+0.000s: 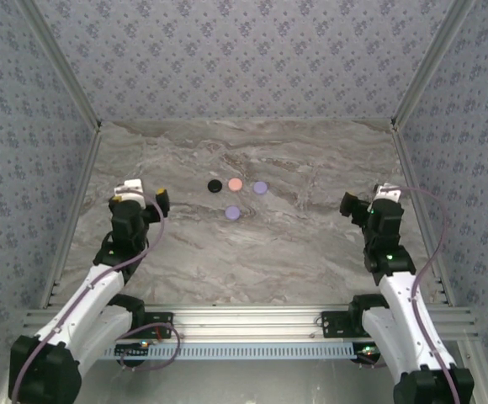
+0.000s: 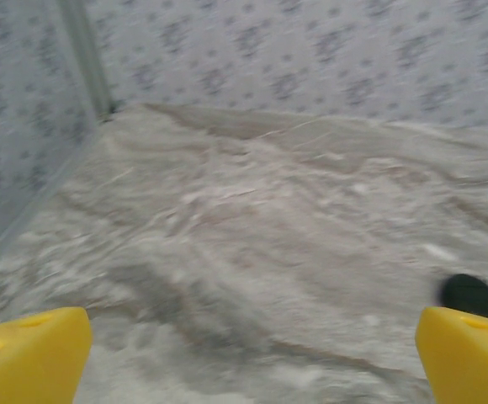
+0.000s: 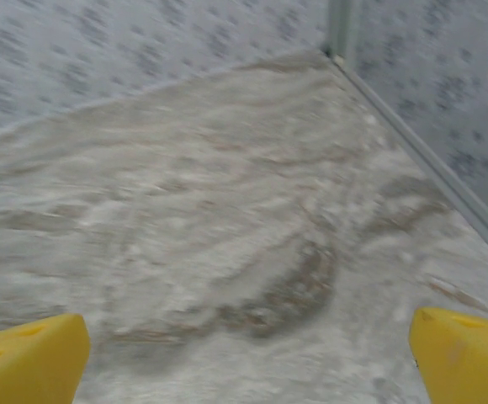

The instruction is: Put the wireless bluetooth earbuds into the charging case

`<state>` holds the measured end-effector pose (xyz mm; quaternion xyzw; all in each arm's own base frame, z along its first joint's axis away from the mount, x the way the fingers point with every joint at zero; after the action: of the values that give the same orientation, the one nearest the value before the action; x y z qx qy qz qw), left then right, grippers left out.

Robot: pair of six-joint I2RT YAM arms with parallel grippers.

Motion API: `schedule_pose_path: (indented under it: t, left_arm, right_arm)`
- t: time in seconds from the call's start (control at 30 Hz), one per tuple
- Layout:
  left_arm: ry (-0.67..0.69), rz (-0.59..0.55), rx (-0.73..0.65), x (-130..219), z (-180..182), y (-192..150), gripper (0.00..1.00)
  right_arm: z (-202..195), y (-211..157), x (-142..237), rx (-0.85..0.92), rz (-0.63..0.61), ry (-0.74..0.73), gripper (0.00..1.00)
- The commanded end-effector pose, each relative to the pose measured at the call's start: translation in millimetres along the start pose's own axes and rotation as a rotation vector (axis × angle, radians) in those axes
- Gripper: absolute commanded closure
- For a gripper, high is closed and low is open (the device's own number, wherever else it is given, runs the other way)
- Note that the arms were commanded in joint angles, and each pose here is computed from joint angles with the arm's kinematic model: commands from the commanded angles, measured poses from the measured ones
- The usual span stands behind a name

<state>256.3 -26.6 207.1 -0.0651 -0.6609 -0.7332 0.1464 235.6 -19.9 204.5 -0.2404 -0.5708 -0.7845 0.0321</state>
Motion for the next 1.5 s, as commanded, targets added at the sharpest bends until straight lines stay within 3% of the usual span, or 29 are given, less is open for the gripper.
schedule_pose_path:
  t: [0.0,0.33,0.6,0.73,0.83,1.1,1.3,1.47]
  left_arm:
    - [0.077,-0.01,-0.023,-6.4,15.6,-8.5,0.02]
    - [0.031,0.075,-0.151,-33.2,15.2,-42.0,0.02]
    - [-0.069,0.019,-0.163,-48.2,8.6,-55.2,0.01]
    - [-0.11,-0.025,-0.169,-52.4,10.2,-54.3,0.01]
    - [-0.129,-0.04,-0.161,-55.7,15.0,-54.1,0.01]
    - [-0.24,-0.004,-0.148,-68.5,12.4,-51.6,0.01]
    - [-0.306,-0.057,-0.088,-73.8,3.2,-51.7,0.01]
    - [-0.264,-0.059,-0.08,-91.2,3.7,-68.8,0.01]
  right_arm:
    - [-25.1,-14.6,-19.6,-0.009,-0.073,-0.143,0.0]
    - [-22.4,-41.5,-66.8,0.087,-0.051,-0.037,0.0]
    - [0.3,-36.0,-97.0,0.137,-0.088,0.112,0.0]
    - [4.7,-55.9,-117.7,0.162,-0.075,0.149,0.0]
    - [13.2,-56.0,-125.2,0.195,0.0,0.178,0.0]
    - [14.4,-56.4,-127.6,0.2,0.029,0.177,0.0]
    - [15.1,-56.3,-127.8,0.203,0.027,0.177,0.0]
    - [14.6,-57.4,-127.8,0.205,0.029,0.174,0.0]
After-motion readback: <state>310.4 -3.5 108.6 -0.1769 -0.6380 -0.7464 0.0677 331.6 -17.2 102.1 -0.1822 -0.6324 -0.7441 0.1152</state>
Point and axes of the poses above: each hand's point on the last joint's axis, 136 mm out from that joint toward the fingers, its own x axis back along the fingers, its own z axis along the line the jaws close on, y = z × x, the point moved 6 cm from there along x, back along the fingers, and after that the axes turned 9 degrees about -x, right-handed, at the moved point
